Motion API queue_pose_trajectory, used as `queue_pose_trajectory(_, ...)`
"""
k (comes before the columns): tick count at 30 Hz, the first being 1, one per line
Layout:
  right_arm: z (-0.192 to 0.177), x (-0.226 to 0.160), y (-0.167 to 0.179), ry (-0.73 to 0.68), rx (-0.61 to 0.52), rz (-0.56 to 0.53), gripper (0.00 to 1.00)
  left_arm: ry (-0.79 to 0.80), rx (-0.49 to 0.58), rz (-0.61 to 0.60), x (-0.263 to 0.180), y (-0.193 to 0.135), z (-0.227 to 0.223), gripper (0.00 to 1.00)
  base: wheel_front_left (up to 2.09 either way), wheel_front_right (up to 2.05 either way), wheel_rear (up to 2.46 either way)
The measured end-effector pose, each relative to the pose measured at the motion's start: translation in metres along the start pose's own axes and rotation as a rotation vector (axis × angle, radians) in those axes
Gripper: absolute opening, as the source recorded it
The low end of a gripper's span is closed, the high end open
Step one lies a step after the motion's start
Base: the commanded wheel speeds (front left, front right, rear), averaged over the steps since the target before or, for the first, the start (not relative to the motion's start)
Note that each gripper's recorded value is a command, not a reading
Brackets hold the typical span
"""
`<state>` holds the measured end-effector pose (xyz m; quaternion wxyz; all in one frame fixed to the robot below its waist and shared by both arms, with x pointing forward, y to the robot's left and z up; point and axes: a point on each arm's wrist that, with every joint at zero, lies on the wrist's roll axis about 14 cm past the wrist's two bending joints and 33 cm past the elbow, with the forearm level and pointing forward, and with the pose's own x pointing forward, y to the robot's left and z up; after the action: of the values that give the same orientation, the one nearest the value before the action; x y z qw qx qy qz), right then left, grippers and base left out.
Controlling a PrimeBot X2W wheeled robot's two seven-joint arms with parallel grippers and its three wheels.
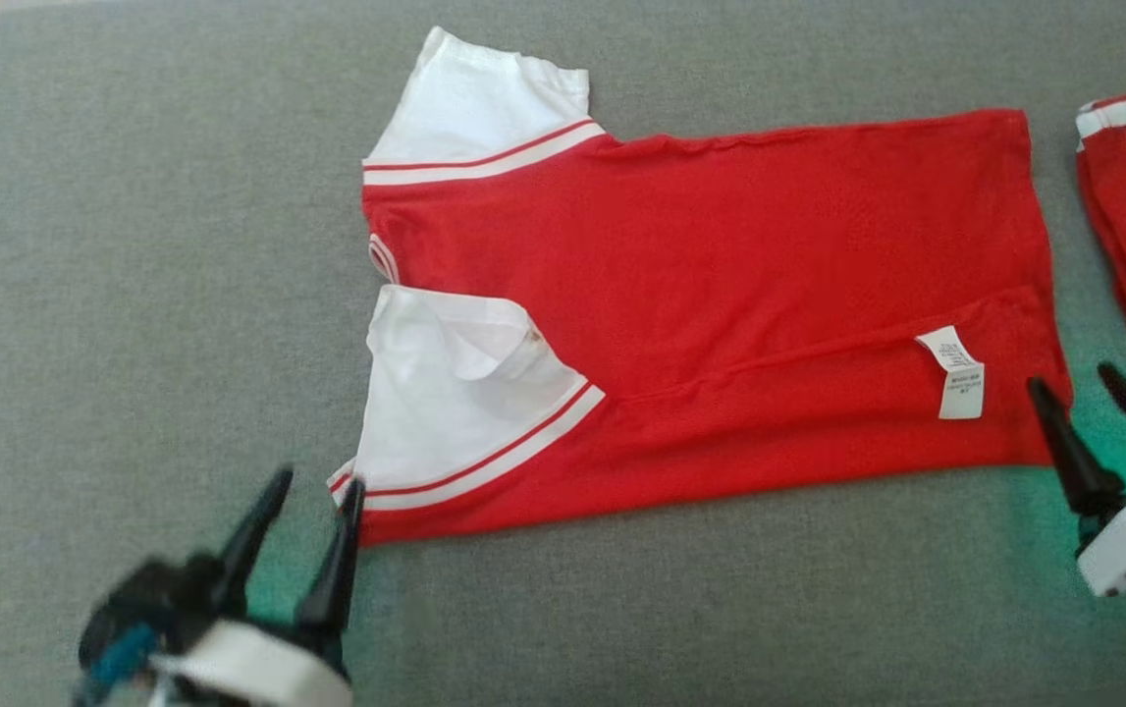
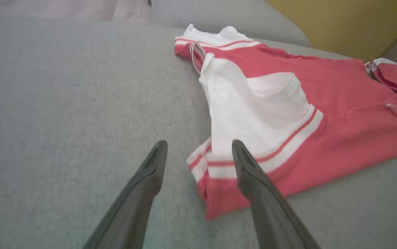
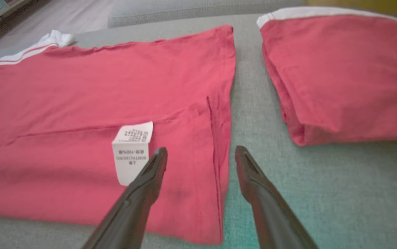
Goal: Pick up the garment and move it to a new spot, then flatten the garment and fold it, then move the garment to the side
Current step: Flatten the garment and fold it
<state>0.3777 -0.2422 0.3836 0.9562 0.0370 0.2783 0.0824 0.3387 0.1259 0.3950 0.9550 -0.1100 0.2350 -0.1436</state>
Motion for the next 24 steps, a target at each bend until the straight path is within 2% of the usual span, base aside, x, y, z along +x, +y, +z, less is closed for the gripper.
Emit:
queue_pose_trajectory(3, 0.016, 0.002, -0.001, -0.058, -0.015, -0.001, 1.0, -0.058, 0.055, -0.06, 0.02, -0.007, 0.035, 1.0, 0.0, 0.0, 0.0)
queue_pose_trajectory(7, 0.036, 0.012, 0.0, -0.112, -0.05, 0.006, 1.0, -0.137, 0.194, -0.167, 0.06, -0.014, 0.102, 1.0, 0.0, 0.0, 0.0)
queue_pose_trajectory(10, 0.051, 0.025, 0.003, -0.149, -0.069, 0.016, 1.0, -0.145, 0.294, -0.24, 0.094, -0.019, 0.147, 1.0, 0.0, 0.0, 0.0)
queue_pose_trajectory(13, 0.055, 0.042, 0.006, -0.152, -0.085, 0.027, 1.0, -0.072, 0.354, -0.27, 0.144, -0.016, 0.18, 1.0, 0.0, 0.0, 0.0)
queue_pose_trajectory(16, 0.048, 0.052, 0.004, -0.126, -0.085, 0.027, 1.0, 0.033, 0.363, -0.258, 0.181, -0.007, 0.184, 1.0, 0.0, 0.0, 0.0)
queue_pose_trajectory(19, 0.041, 0.056, -0.003, -0.11, -0.075, 0.005, 1.0, 0.17, 0.358, -0.243, 0.21, 0.006, 0.169, 1.0, 0.0, 0.0, 0.0)
queue_pose_trajectory(24, 0.028, 0.054, -0.017, -0.081, -0.061, -0.04, 1.0, 0.325, 0.339, -0.229, 0.238, 0.019, 0.142, 1.0, 0.0, 0.0, 0.0)
